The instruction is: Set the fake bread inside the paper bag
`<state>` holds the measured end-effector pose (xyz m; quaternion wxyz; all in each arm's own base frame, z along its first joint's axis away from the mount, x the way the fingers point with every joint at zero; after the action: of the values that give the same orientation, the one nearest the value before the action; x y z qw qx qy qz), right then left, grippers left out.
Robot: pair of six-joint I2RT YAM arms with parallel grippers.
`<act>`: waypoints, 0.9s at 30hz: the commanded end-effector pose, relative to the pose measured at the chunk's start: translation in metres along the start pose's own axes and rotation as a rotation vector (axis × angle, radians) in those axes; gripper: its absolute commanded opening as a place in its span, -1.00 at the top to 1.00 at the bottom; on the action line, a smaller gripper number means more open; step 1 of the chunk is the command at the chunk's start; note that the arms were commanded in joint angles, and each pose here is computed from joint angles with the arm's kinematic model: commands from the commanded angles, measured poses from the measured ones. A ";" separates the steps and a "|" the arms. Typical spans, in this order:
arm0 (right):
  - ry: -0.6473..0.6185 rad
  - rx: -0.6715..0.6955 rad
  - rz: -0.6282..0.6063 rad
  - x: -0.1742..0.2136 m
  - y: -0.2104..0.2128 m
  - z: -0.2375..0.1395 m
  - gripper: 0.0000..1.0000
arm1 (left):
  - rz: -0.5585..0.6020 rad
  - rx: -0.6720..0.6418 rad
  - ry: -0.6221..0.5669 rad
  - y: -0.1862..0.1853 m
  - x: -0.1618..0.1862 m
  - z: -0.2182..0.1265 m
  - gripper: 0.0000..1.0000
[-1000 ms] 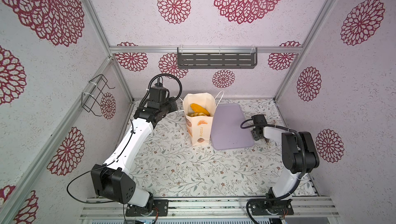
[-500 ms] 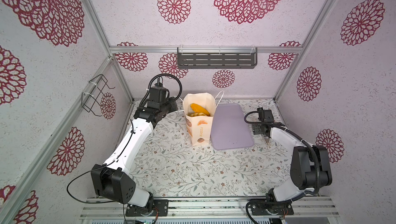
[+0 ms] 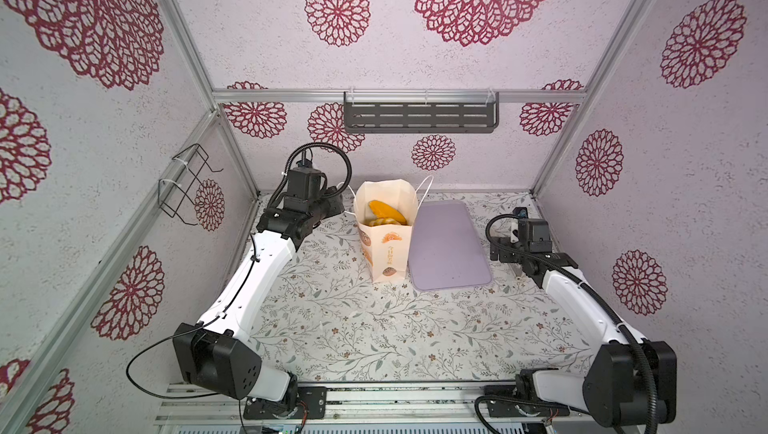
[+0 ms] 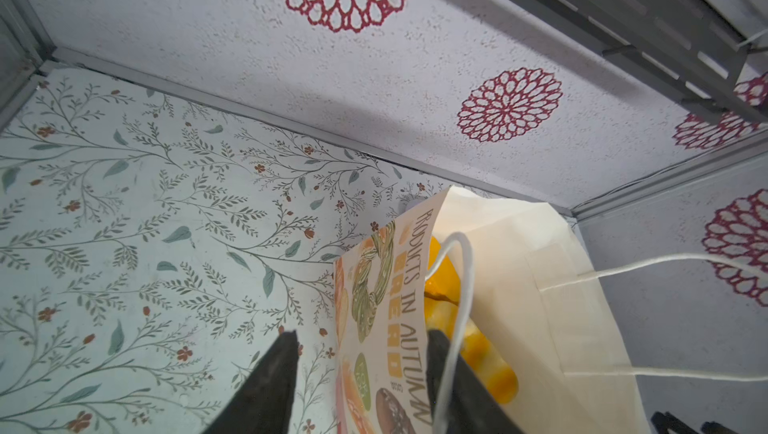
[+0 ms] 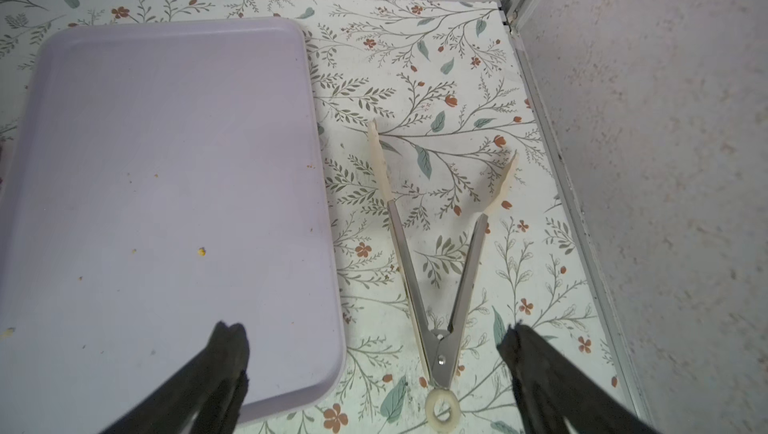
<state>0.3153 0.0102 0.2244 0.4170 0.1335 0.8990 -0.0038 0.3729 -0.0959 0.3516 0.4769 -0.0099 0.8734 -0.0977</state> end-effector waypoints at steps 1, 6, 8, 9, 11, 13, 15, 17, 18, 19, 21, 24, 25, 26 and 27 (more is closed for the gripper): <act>-0.056 -0.040 0.068 -0.002 0.000 -0.014 -0.98 | -0.005 -0.030 -0.070 0.003 -0.015 -0.018 -0.55; -0.114 -0.062 0.091 0.006 -0.004 -0.022 -0.98 | -0.009 -0.091 -0.080 0.014 -0.023 -0.035 -0.95; -0.144 -0.059 0.100 0.009 -0.007 -0.023 -0.98 | -0.020 -0.129 -0.083 0.024 -0.022 -0.044 -0.94; -0.164 -0.055 0.111 0.010 -0.009 -0.024 -0.98 | -0.028 -0.150 -0.087 0.030 -0.020 -0.049 -0.94; -0.197 -0.047 0.124 0.013 -0.012 -0.025 -0.98 | -0.046 -0.198 -0.099 0.044 -0.015 -0.059 -0.94; -0.231 -0.035 0.143 0.017 -0.016 -0.025 -0.98 | -0.057 -0.265 -0.118 0.058 -0.007 -0.069 -0.94; -0.262 -0.030 0.155 0.019 -0.019 -0.026 -0.98 | -0.059 -0.343 -0.127 0.072 0.003 -0.077 -0.94; -0.293 -0.031 0.155 0.022 -0.020 -0.027 -0.98 | -0.061 -0.427 -0.129 0.087 0.015 -0.083 -0.94; -0.306 -0.029 0.156 0.023 -0.021 -0.027 -0.98 | -0.062 -0.459 -0.124 0.093 0.022 -0.084 -0.94; -0.319 -0.025 0.158 0.024 -0.022 -0.027 -0.98 | -0.064 -0.491 -0.125 0.099 0.028 -0.086 -0.94; -0.344 -0.014 0.167 0.025 -0.025 -0.027 -0.98 | -0.070 -0.542 -0.125 0.109 0.042 -0.086 -0.94; -0.365 -0.004 0.172 0.027 -0.027 -0.026 -0.98 | -0.068 -0.617 -0.127 0.121 0.061 -0.083 -0.94; -0.369 0.005 0.176 0.027 -0.028 -0.026 -0.98 | -0.063 -0.651 -0.128 0.126 0.068 -0.082 -0.94; -0.375 0.011 0.178 0.028 -0.029 -0.025 -0.98 | -0.053 -0.678 -0.130 0.129 0.074 -0.080 -0.94; -0.379 0.013 0.182 0.029 -0.030 -0.025 -0.98 | -0.042 -0.696 -0.138 0.132 0.079 -0.078 -0.94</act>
<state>0.2693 -0.0034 0.1977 0.5327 0.1902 0.8247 0.0040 0.2779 0.0260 0.3001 0.4735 -0.1773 0.8498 0.1494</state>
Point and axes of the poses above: each gripper's point midway between its finger pads, its own z axis out along the fingers, its own y axis along the line the jaws close on, x = y × z, the point moved 7 cm from there along -z, back along the fingers, and after that the axes turned 14 degrees about z, right-handed, at the moved point
